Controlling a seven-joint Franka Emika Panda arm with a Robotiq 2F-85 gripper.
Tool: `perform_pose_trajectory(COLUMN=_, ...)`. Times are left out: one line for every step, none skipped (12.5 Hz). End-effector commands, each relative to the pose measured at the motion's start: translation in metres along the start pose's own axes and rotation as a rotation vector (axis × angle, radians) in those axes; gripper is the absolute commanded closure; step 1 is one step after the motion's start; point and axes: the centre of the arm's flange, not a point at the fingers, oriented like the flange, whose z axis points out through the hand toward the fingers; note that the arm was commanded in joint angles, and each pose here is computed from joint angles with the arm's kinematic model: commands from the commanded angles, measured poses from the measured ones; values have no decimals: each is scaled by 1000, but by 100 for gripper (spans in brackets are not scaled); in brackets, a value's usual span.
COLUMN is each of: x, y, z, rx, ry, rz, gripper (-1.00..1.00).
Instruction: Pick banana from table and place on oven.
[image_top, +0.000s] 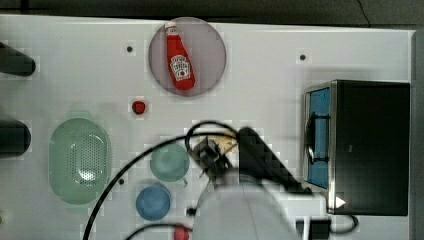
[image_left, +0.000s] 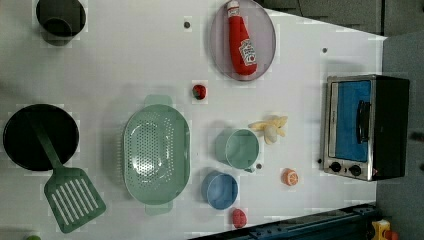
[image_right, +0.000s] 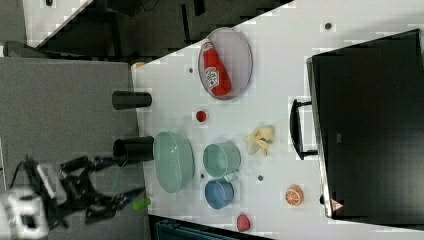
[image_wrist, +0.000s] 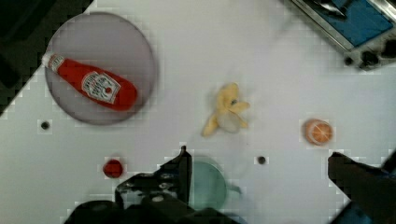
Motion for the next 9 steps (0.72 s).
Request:
perform_pose_trajectory(x=14, y=-7, z=96, rx=-97, ry=-91, rz=45, gripper=-100)
perform_pose_trajectory(x=17, y=-11, z=119, rx=-99, ry=-94, rz=44, gripper=-100)
perform_pose_trajectory(x=19, y=-14, z=142, rx=-100, ry=-95, rz=43, gripper=-100)
perform_pose_trajectory(x=21, y=-17, z=164, rx=-99, ry=-94, rz=42, gripper=-100)
perform_pose_trajectory(x=22, y=-20, z=187, rx=-95, ry=-91, rz=41, gripper=-100)
perform_pose_trajectory(x=23, y=-22, z=209, rx=-91, ry=-88, rz=40, gripper=-100)
perform_pose_trajectory(x=23, y=-22, z=232, rx=-90, ry=-87, rz=40, gripper=-100)
perform_pose_trajectory(x=22, y=-22, z=255, rx=-93, ry=-90, rz=39, gripper=-100)
perform_pose_trajectory(x=20, y=-21, z=278, rx=-98, ry=-95, rz=38, gripper=-100)
